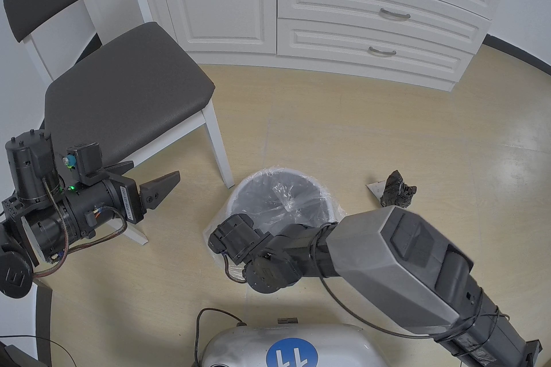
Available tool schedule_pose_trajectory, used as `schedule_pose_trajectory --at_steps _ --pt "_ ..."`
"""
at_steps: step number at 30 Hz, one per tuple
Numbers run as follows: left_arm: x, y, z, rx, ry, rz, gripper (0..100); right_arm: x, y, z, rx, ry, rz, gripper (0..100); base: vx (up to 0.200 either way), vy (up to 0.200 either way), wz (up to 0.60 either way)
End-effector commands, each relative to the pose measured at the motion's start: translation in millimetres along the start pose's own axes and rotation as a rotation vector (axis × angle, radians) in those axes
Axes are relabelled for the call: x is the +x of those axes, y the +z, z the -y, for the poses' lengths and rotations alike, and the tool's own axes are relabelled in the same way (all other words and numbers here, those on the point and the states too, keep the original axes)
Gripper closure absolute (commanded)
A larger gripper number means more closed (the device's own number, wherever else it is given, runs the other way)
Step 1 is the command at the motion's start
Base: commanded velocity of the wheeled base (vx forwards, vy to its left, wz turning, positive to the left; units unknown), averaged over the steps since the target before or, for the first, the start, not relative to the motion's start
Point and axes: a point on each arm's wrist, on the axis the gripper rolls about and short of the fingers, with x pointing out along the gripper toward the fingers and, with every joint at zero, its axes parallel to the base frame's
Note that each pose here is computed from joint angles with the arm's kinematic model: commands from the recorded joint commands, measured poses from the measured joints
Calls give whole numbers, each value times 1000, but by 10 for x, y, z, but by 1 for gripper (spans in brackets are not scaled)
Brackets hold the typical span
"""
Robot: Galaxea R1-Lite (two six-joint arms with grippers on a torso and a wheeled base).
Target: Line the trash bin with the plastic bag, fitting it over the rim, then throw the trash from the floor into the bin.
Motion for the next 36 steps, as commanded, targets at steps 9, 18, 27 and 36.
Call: schedule_pose_trajectory --at_steps 9,18,27,36 --pt "-34 -9 17 5 -6 1 0 -1035 14 373 -28 49 58 0 0 0 0" --pt "-3 -113 40 28 -18 -43 0 -1265 -137 751 162 -2 44 0 0 0 0" --pt "12 -226 184 46 -49 -86 0 -1208 -391 1240 427 -29 83 0 0 0 0" --pt "-27 -439 388 67 -72 -162 0 -897 -532 1692 649 2 268 0 0 0 0"
